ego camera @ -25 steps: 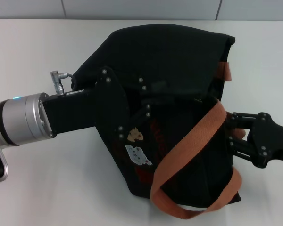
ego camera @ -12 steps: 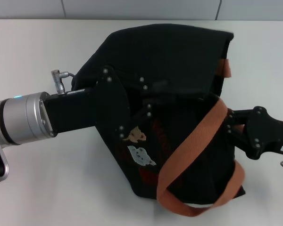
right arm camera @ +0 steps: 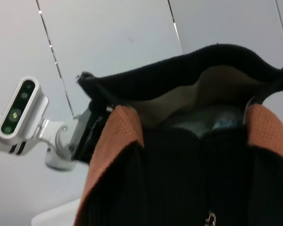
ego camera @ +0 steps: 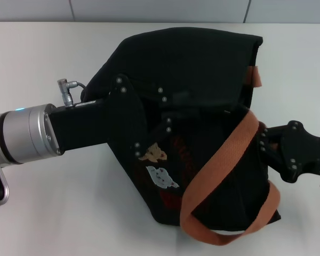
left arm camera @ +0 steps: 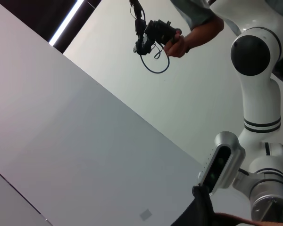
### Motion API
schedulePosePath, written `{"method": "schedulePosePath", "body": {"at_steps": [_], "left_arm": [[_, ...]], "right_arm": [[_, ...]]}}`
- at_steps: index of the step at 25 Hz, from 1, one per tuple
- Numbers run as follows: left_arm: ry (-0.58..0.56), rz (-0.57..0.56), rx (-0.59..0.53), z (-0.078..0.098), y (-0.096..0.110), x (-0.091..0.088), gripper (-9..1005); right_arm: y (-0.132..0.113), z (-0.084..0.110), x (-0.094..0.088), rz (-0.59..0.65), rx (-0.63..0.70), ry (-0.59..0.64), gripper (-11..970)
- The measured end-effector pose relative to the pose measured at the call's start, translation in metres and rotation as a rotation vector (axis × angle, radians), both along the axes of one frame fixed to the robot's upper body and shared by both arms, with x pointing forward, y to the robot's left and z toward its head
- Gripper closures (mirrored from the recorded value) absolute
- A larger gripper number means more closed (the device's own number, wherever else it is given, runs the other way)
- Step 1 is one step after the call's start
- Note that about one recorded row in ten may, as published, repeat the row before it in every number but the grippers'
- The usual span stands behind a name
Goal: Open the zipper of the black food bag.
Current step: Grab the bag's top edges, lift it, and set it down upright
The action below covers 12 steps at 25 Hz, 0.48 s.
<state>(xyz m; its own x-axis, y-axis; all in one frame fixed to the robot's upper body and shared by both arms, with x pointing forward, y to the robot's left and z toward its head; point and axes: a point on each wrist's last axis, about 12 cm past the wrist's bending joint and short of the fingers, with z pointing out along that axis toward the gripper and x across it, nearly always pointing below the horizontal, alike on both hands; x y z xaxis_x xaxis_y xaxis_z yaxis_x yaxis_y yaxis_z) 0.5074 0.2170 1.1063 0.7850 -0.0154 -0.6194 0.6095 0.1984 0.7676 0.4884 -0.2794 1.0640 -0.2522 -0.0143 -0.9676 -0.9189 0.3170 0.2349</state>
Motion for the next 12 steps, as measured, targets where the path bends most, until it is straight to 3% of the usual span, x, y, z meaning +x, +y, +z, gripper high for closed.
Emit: {"method": "schedulePosePath", "body": {"at_steps": [12], "left_arm": [[0.002,0.012,-0.02,0.002,0.001,0.001,881]], "right_arm": [[-0.029,-0.014,-0.023,0.049,-0.222,0.138,961]]}}
